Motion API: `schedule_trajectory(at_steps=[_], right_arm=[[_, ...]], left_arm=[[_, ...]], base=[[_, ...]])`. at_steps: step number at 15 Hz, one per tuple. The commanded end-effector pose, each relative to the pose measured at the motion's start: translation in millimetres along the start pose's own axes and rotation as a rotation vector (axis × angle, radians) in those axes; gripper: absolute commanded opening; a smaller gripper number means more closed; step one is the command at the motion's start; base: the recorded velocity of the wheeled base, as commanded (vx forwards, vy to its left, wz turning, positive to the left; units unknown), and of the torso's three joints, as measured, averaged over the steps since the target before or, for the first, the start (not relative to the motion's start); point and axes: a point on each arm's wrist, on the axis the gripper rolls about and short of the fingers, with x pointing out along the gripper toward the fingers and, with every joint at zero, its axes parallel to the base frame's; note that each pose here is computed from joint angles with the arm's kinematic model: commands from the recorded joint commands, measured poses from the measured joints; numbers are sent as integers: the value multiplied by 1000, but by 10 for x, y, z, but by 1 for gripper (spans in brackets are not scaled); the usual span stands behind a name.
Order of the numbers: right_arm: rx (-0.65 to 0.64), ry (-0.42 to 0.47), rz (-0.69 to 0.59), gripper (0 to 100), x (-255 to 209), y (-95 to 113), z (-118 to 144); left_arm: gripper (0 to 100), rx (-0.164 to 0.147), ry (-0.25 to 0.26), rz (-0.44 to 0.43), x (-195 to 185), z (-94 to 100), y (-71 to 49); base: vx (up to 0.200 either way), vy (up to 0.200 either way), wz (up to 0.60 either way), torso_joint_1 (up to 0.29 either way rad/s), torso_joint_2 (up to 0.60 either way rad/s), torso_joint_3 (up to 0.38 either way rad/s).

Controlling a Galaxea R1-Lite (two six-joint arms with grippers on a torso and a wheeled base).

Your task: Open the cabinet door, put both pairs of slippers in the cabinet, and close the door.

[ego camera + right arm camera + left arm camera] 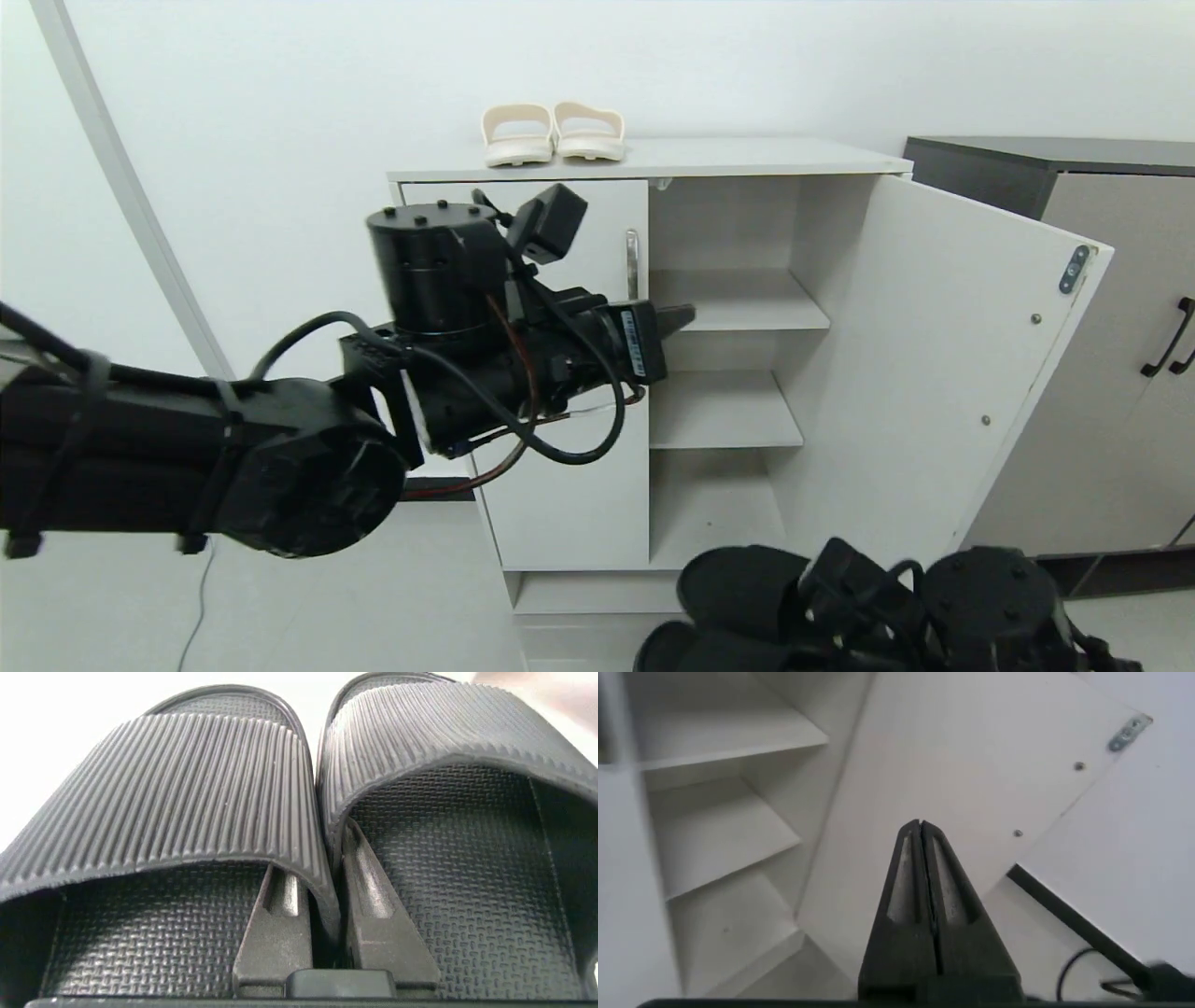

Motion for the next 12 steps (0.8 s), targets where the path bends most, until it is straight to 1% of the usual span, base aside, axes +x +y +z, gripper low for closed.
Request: schedule_trajectory(at_steps=[1, 3, 4, 5, 6, 7, 8, 9, 10, 11, 12], right_arm=[[113, -43, -233, 0, 421, -260, 179], [216, -120, -431, 0, 709, -374, 336], [240, -153, -539, 0, 856, -459, 398], [251, -175, -610, 0, 926, -523, 441], [261, -196, -661, 0, 953, -576, 487], [270, -210, -688, 0, 956, -624, 519], [273, -216, -701, 0, 946, -641, 531], [275, -221, -707, 0, 940, -646, 537], [275, -226, -706, 0, 943, -647, 541], [273, -228, -705, 0, 942, -641, 541], [272, -239, -704, 0, 941, -621, 547]], left_arm=[[0, 13, -70, 73, -532, 236, -48], [0, 10, -102, 180, -958, 351, -169], [0, 24, -126, 245, -1259, 419, -270], [0, 60, -133, 297, -1554, 433, -358], [0, 121, -120, 392, -1863, 372, -396], [0, 199, -114, 497, -2155, 286, -428], [0, 254, -115, 597, -2364, 209, -417], [0, 317, -151, 793, -2767, 16, -389], [0, 321, -205, 885, -2987, -133, -427], [0, 322, -231, 938, -3099, -254, -450], [0, 321, -242, 1032, -3255, -598, -448]], base=[[0, 0, 0, 0, 0, 0], [0, 0, 0, 0, 0, 0], [0, 0, 0, 0, 0, 0], [0, 0, 0, 0, 0, 0], [0, 0, 0, 0, 0, 0], [0, 0, 0, 0, 0, 0], [0, 0, 0, 0, 0, 0], [0, 0, 0, 0, 0, 0], [0, 0, 0, 0, 0, 0], [0, 0, 0, 0, 0, 0], [0, 0, 0, 0, 0, 0]])
